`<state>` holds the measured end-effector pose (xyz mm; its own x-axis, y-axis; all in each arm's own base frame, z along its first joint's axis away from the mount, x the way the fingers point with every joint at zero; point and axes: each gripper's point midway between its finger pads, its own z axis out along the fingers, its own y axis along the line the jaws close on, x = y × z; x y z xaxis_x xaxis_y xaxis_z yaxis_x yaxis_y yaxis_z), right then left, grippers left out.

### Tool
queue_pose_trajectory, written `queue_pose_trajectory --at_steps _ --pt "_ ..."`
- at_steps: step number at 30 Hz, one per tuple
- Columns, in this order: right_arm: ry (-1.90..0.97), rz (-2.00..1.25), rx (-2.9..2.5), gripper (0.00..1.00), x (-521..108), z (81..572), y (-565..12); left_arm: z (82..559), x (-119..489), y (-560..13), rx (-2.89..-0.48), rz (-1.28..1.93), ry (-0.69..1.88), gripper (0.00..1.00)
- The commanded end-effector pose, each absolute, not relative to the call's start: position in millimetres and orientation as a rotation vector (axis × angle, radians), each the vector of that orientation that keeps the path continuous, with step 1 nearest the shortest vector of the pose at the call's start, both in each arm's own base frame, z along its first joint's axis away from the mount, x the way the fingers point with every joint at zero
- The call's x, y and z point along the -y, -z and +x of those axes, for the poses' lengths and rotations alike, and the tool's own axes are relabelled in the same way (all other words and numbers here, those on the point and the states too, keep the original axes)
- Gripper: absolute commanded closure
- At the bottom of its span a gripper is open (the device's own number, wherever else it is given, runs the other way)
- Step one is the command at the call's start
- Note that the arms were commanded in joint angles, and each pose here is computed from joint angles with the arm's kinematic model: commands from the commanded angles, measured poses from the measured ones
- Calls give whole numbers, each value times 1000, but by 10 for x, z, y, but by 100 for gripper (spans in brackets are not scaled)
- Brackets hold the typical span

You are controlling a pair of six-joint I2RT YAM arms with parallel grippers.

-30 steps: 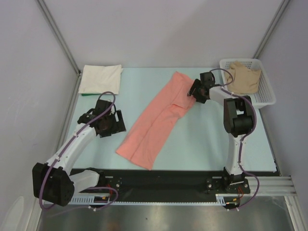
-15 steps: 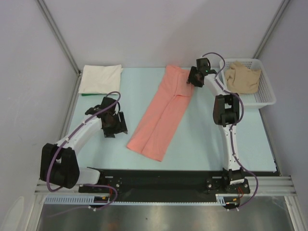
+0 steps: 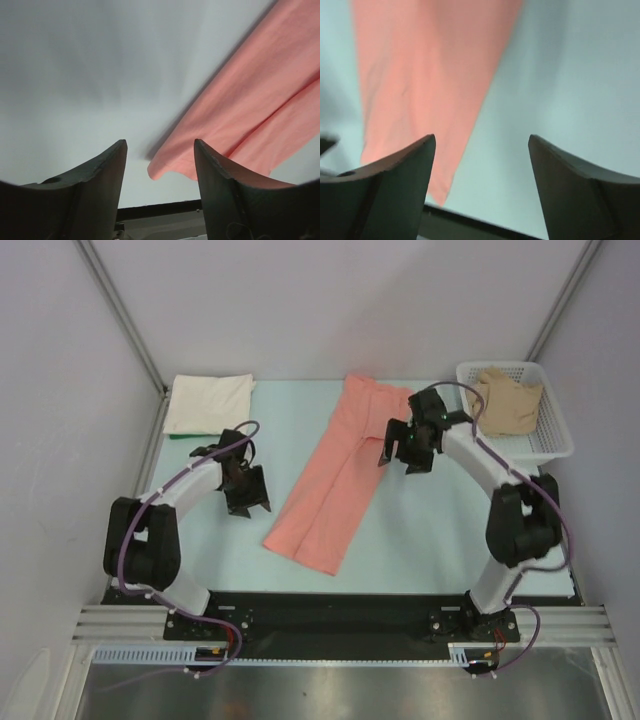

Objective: Fold and stack the t-shirts
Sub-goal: Fold the tshirt

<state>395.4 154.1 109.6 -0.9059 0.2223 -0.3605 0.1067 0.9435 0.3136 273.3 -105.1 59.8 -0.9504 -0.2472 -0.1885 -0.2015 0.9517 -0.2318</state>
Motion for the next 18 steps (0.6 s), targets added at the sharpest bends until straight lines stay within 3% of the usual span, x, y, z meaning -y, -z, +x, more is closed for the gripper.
queue_pose_trajectory --at_steps 1,7,11,18 --pt "-778 106 -2692 20 -2174 3136 -1412 2827 1077 -639 -2896 -283 367 40" --pt "-1084 -31 -2746 24 -2760 2007 -1095 2765 1048 -667 -2886 -272 358 41" --pt "-1189 134 -2771 21 -2860 1737 -858 2693 973 -816 -2827 -298 326 41" --pt "-1232 187 -2775 28 -3074 1543 -606 2534 934 -1088 -2712 -403 358 40"
